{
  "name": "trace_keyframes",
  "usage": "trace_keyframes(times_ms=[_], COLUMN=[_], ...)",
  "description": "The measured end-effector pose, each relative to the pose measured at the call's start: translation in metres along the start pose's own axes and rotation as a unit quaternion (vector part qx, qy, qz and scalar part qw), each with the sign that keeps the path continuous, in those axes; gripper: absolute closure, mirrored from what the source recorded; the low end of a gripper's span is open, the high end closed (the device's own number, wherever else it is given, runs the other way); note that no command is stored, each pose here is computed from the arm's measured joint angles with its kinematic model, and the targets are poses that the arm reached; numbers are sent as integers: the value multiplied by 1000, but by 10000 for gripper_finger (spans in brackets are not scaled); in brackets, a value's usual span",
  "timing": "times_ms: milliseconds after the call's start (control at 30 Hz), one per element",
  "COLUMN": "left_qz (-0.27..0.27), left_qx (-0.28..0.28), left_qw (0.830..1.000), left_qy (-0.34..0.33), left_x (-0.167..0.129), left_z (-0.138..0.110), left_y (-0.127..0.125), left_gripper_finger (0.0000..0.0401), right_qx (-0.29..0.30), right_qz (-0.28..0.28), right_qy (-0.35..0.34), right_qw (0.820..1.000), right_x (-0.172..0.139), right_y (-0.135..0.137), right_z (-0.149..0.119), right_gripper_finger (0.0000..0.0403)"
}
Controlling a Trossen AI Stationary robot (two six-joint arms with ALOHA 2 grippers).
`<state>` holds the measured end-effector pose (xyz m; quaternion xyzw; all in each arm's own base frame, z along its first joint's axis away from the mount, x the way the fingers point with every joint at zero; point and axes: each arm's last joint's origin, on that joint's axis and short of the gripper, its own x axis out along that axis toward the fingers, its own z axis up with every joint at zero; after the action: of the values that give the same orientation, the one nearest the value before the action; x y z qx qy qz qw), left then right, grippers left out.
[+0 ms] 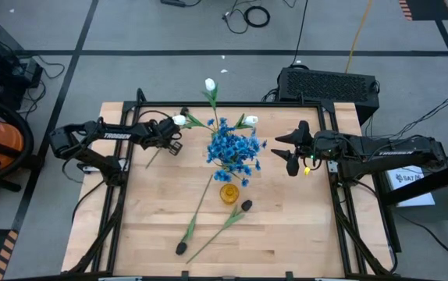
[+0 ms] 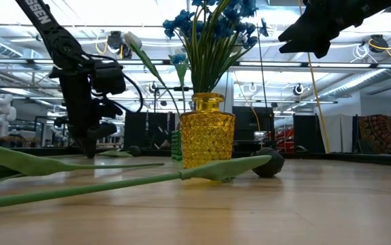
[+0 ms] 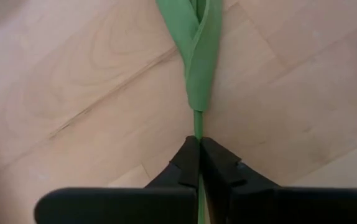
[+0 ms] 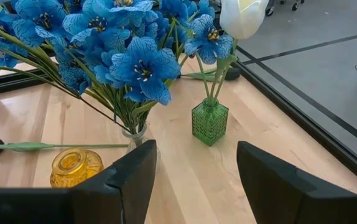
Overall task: Sort flowers into vase by color
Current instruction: Put the top left black flower into the yellow vase
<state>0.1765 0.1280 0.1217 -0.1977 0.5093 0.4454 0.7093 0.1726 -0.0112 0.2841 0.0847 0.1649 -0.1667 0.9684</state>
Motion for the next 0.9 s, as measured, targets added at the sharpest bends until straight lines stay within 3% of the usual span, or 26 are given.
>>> trace_keyframes(times_ms=[267, 500, 667, 900], left_qz=[-6, -16, -7, -34], left_qx=[-27, -52, -80, -102], left_qw=[1000, 991, 973, 931], left_qy=[-14, -121, -215, -348], left_x=[-27, -68, -104, -157], left_z=[-4, -1, -2, -8], left_y=[10, 26, 42, 62], left_gripper_finger=[398, 400, 400, 401], right_qx=[-2, 2, 8, 17], right_qz=[0, 0, 0, 12], right_qy=[0, 0, 0, -28], right_qw=[1000, 1000, 1000, 999], right_x=[0, 0, 0, 0], right_y=[0, 0, 0, 2], right_z=[0, 0, 0, 6], right_gripper_finger=[188, 188, 188, 188])
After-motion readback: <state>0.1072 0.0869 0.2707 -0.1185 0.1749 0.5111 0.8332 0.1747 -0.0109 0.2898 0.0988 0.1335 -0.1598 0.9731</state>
